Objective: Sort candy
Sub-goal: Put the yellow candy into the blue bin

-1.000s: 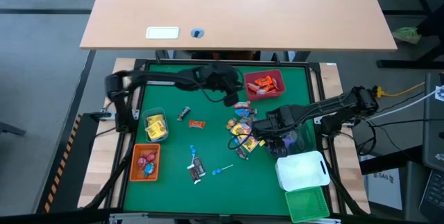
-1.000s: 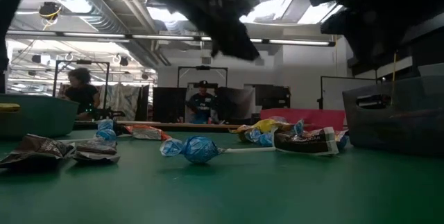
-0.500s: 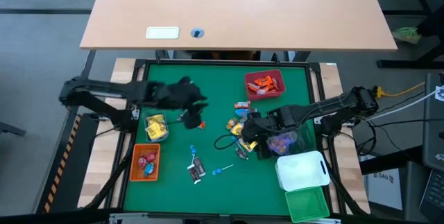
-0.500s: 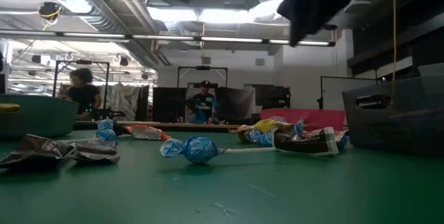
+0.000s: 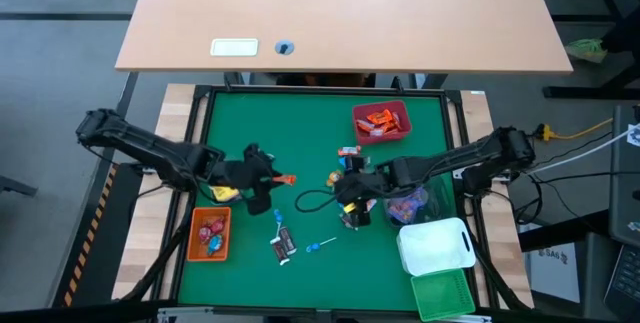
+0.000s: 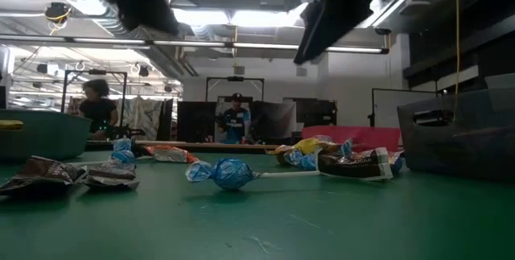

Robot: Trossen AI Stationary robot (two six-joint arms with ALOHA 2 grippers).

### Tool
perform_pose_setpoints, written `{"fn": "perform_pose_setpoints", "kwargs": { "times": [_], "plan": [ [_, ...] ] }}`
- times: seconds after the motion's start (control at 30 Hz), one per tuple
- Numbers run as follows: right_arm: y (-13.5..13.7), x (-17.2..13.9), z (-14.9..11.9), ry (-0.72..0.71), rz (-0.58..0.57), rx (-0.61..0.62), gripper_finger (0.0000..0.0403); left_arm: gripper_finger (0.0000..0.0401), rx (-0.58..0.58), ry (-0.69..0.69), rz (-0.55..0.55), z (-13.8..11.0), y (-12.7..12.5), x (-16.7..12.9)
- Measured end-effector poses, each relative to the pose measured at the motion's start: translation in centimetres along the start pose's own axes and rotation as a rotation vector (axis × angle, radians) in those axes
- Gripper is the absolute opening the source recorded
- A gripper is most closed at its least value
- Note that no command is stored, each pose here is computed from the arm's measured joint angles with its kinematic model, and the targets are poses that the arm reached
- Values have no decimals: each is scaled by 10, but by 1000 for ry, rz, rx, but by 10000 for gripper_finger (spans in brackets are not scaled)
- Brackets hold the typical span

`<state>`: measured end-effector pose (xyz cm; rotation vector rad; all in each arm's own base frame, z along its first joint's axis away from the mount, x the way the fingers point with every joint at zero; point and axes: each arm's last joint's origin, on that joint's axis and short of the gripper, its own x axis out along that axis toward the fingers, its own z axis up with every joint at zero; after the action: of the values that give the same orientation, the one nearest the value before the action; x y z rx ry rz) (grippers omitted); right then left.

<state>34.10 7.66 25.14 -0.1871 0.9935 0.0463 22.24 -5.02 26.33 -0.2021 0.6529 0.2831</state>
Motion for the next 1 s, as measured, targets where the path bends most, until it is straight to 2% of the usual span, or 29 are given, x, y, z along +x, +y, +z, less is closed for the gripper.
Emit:
{"fn": "perform_pose_setpoints", "kwargs": {
  "times": [0.2,0.47,0.67,0.87,1.0],
  "plan": [
    [5,36,-7,104,-50,-21,216,98,-33,33,12,-11,3,5],
    [9,70,-19,208,-92,-46,216,98,-33,33,11,-11,3,5],
    [11,80,-22,239,-99,-54,216,98,-33,34,11,-11,3,5],
    [8,79,-26,278,-178,-74,216,98,-34,30,9,-10,3,5],
    [7,77,-31,327,-183,-68,216,98,-35,29,8,-10,3,5]
  ]
}}
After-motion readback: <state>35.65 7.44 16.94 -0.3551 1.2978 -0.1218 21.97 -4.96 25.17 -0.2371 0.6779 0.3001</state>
